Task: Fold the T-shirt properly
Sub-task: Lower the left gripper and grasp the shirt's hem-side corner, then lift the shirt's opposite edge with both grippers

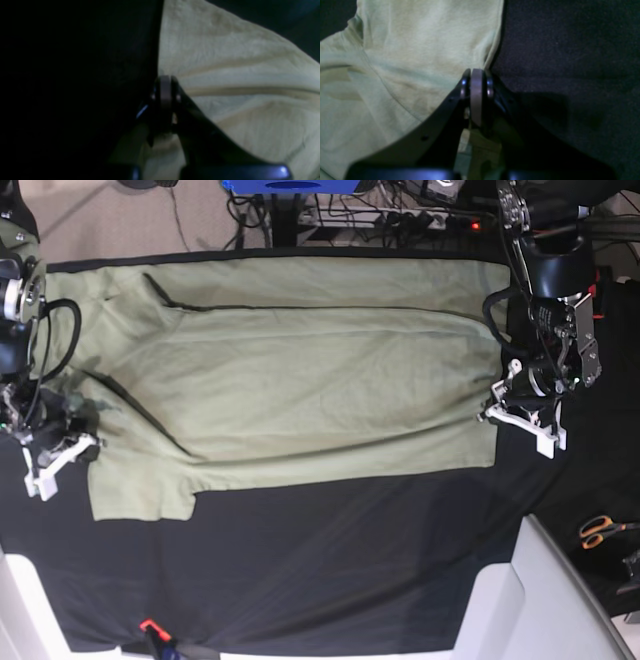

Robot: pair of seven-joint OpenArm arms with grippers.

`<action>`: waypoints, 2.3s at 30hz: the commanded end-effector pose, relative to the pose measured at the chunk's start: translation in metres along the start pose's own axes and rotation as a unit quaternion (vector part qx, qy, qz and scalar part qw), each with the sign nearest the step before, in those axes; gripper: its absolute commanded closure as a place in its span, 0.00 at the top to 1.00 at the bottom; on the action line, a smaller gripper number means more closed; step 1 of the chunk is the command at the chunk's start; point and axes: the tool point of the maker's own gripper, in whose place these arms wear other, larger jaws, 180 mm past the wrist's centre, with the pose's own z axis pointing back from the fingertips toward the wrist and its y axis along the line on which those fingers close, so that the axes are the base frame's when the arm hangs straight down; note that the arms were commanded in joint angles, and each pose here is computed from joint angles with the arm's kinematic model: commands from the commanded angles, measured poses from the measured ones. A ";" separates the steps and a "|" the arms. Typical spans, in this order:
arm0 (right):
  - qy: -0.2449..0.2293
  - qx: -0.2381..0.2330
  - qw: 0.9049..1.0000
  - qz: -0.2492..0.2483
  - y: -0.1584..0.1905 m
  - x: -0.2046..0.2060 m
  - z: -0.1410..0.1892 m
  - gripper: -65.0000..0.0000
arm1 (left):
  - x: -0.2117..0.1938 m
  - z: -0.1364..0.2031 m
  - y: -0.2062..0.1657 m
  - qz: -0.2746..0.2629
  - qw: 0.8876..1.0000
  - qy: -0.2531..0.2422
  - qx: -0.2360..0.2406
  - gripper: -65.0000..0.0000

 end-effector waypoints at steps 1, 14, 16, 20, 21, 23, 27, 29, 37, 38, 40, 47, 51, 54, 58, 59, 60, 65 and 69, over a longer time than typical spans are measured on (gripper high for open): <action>-0.034 -0.003 0.999 0.006 -0.005 0.029 0.006 0.01 | 0.009 0.006 0.009 0.000 1.000 -0.008 0.013 0.00; -0.034 -0.003 0.999 0.006 -0.005 0.029 0.006 0.01 | 0.034 0.036 -0.007 -0.032 0.999 -0.037 0.004 0.44; -0.034 -0.003 0.999 0.006 -0.005 0.029 0.006 0.01 | 0.040 0.039 -0.011 -0.037 0.999 -0.040 0.001 0.64; -0.034 -0.003 0.999 0.006 -0.005 0.029 0.006 0.01 | 0.059 0.044 -0.005 -0.018 0.998 -0.065 0.005 0.86; -0.034 -0.003 0.999 0.006 -0.005 0.029 0.006 0.01 | 0.063 0.044 -0.003 -0.013 0.998 -0.068 0.007 0.86; -0.034 -0.003 0.999 0.006 -0.005 0.029 0.006 0.01 | 0.070 0.038 -0.001 0.001 0.998 -0.066 0.006 0.86; -0.034 -0.003 0.999 0.006 -0.005 0.029 0.006 0.01 | 0.079 0.021 -0.001 0.027 0.998 -0.048 -0.001 0.86; -0.034 -0.003 0.999 0.006 -0.005 0.029 0.006 0.01 | 0.084 0.015 -0.006 0.031 0.998 -0.047 -0.011 0.85; -0.034 -0.003 0.999 0.006 -0.005 0.029 0.006 0.01 | 0.062 -0.014 -0.024 0.012 0.999 -0.019 -0.031 0.85; -0.034 -0.003 0.999 0.006 -0.005 0.029 0.006 0.01 | 0.059 -0.017 -0.024 0.016 0.999 -0.017 -0.030 0.85; -0.034 -0.004 0.999 0.006 -0.006 0.029 0.006 0.01 | 0.053 -0.021 -0.023 0.022 0.999 -0.015 -0.030 0.85; -0.035 -0.006 0.999 0.006 -0.008 0.030 0.007 0.01 | 0.050 -0.022 -0.023 0.025 0.999 -0.011 -0.030 0.62; -0.035 -0.006 0.999 0.006 -0.008 0.030 0.007 0.01 | 0.050 -0.021 -0.020 0.030 0.999 -0.012 -0.028 0.26; -0.034 -0.006 0.999 0.006 -0.008 0.030 0.007 0.01 | 0.047 -0.021 -0.016 0.029 0.999 -0.010 -0.025 0.13; -0.034 -0.004 0.999 0.006 -0.006 0.029 0.006 0.01 | 0.047 -0.021 -0.016 0.024 0.999 -0.009 -0.023 0.03; -0.034 -0.004 0.999 0.006 -0.006 0.029 0.006 0.01 | 0.049 -0.020 -0.015 0.022 0.999 -0.010 -0.021 0.00; -0.034 -0.004 0.999 0.006 -0.006 0.029 0.006 0.01 | 0.052 -0.019 -0.011 0.021 1.000 -0.012 -0.018 0.00; -0.035 -0.003 0.999 0.006 -0.005 0.029 0.006 0.01 | 0.060 -0.018 -0.011 0.018 0.999 -0.027 -0.017 0.00; -0.038 -0.003 0.999 0.006 -0.005 0.031 0.006 0.01 | 0.064 -0.018 -0.006 -0.024 0.999 -0.033 0.008 0.00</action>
